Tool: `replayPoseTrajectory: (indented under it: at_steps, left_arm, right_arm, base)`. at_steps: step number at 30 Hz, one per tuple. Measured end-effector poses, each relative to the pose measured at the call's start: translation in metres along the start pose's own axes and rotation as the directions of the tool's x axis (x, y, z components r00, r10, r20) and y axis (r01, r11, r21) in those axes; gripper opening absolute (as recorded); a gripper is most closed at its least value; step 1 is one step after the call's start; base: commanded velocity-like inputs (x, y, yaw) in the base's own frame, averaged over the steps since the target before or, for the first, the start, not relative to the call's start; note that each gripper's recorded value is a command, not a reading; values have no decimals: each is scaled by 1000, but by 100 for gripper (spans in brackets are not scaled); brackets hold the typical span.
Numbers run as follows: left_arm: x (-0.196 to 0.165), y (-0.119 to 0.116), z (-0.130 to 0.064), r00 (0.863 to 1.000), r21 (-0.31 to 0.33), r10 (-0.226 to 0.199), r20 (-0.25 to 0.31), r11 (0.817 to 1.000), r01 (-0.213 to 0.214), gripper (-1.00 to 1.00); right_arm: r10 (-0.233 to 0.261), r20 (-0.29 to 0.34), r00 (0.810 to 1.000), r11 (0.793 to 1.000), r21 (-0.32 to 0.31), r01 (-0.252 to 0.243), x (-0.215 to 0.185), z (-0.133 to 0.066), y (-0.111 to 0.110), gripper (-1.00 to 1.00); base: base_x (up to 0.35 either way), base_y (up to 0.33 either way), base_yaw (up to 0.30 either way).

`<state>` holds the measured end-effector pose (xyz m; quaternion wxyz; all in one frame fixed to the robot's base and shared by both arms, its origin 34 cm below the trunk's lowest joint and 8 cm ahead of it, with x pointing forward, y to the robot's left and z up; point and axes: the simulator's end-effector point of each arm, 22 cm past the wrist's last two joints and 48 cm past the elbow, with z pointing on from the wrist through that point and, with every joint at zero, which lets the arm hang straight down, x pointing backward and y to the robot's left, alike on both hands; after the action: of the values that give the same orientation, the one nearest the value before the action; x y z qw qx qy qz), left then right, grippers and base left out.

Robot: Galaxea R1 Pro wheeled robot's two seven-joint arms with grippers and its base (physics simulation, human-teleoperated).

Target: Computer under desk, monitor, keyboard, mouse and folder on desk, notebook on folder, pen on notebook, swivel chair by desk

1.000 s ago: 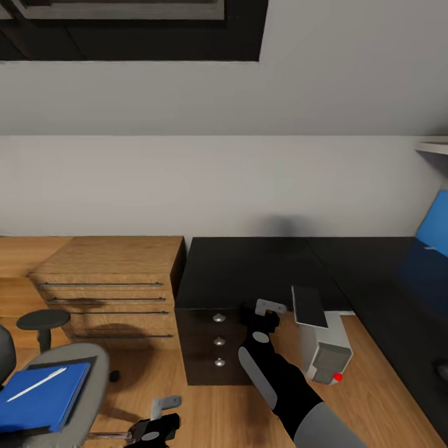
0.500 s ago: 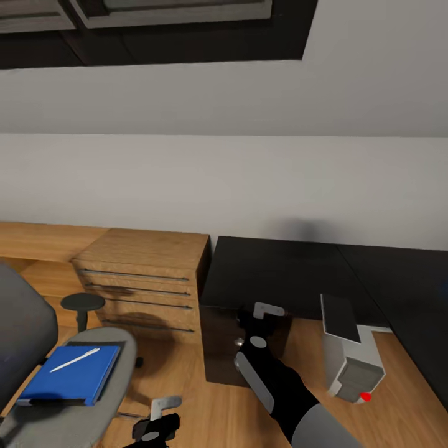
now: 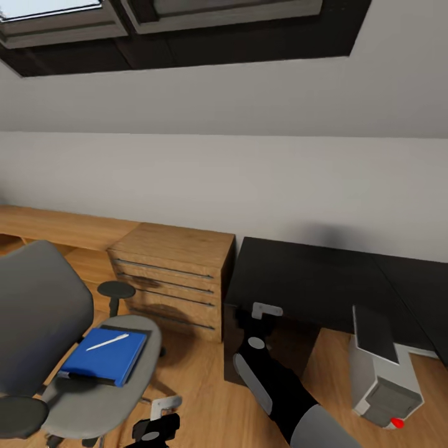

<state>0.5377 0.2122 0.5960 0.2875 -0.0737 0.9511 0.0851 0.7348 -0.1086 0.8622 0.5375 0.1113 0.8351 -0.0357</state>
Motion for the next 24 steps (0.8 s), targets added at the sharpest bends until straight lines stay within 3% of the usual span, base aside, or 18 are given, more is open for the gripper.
replayPoseTrajectory:
  at_steps: [24]
  left_arm:
    - [0, 0, 0, 1000, 0, 0, 0, 1000, 0, 100]
  right_arm:
    - [-3, 0, 1000, 1000, -1, 3, 1, 0, 1, 100]
  base:
    - [0, 0, 281]
